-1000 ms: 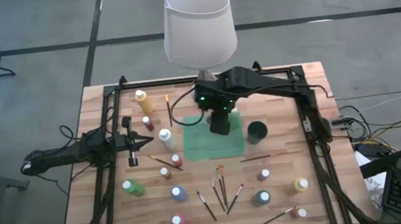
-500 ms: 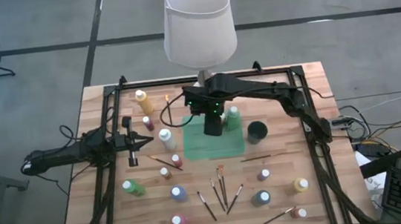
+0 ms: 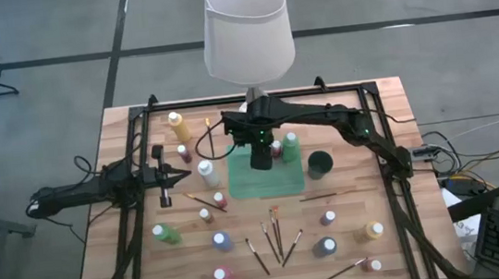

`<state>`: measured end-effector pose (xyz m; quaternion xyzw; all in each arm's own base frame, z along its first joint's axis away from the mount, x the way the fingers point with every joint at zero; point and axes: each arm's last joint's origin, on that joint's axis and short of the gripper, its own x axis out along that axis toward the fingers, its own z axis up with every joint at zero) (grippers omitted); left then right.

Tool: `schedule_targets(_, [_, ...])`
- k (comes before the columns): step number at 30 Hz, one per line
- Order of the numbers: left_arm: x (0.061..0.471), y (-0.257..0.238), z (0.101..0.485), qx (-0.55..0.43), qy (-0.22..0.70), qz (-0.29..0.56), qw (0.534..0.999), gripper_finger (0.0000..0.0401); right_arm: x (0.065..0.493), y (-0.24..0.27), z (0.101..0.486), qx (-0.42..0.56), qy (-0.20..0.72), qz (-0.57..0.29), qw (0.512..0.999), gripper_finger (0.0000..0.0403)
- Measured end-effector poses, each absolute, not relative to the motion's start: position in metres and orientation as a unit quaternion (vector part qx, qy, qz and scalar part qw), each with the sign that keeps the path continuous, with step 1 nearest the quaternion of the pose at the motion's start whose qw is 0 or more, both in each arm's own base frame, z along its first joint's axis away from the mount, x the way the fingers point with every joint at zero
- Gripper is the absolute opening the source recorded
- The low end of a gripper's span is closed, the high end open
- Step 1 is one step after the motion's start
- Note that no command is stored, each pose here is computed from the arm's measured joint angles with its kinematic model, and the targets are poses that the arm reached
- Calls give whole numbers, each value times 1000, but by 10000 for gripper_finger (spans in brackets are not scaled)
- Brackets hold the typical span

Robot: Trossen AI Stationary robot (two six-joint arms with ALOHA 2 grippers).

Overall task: Pick & Place Paint Supplies
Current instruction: Put the pink paint bottle into the green bin

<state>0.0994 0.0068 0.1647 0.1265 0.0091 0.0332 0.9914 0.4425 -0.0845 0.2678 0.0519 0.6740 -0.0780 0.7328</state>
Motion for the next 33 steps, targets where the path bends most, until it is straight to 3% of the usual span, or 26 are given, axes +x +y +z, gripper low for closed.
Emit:
schedule_targets(18, [99,7,165,127,9,33,991,16,437,-102,230,66,707,-78,699,114])
schedule_targets(33, [99,7,165,127,9,33,991,16,436,-106,224,62,708,-78,699,114])
